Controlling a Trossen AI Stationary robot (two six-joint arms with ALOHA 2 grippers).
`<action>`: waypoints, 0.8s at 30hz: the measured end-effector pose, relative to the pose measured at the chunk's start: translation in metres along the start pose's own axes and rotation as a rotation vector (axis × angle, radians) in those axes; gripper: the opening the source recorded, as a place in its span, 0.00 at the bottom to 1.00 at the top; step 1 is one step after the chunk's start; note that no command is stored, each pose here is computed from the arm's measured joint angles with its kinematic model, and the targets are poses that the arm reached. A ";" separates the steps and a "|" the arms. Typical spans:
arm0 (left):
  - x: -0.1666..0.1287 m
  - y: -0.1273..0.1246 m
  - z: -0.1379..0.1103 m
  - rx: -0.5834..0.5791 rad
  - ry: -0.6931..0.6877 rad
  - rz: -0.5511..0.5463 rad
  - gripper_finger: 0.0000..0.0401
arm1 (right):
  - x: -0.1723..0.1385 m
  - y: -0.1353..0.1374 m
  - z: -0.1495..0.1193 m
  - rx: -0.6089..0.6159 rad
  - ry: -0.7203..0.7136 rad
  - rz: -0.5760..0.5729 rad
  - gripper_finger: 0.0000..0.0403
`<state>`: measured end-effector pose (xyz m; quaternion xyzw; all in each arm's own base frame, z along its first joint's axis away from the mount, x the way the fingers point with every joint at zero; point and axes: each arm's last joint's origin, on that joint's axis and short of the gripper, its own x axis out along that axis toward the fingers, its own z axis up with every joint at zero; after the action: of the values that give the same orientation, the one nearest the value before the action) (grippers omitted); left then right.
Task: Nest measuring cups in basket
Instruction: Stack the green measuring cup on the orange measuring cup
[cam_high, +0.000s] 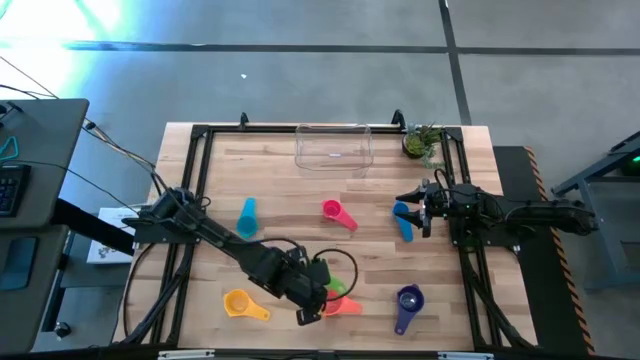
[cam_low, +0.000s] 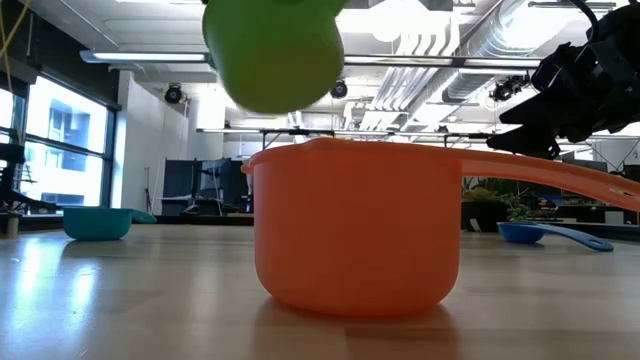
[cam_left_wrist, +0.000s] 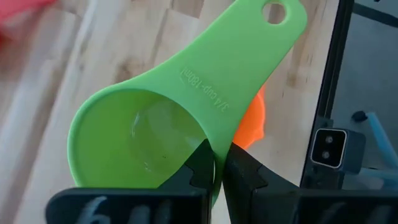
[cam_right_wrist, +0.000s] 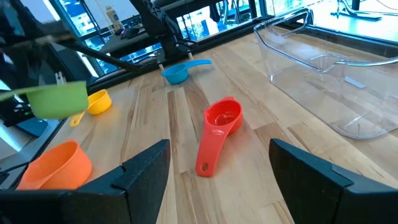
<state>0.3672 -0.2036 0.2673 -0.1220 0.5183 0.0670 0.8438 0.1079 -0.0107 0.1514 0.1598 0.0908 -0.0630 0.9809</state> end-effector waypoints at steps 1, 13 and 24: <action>0.003 -0.002 0.000 -0.003 0.001 -0.004 0.03 | 0.000 0.000 0.000 0.000 0.000 0.000 0.66; 0.005 -0.021 -0.004 0.008 -0.055 -0.083 0.03 | 0.000 0.000 0.000 0.000 0.000 0.000 0.66; 0.010 -0.035 -0.005 0.059 -0.109 -0.142 0.03 | 0.000 0.000 0.000 0.000 0.000 0.000 0.66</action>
<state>0.3757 -0.2385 0.2610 -0.1297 0.4636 -0.0020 0.8765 0.1079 -0.0107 0.1514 0.1598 0.0908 -0.0629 0.9810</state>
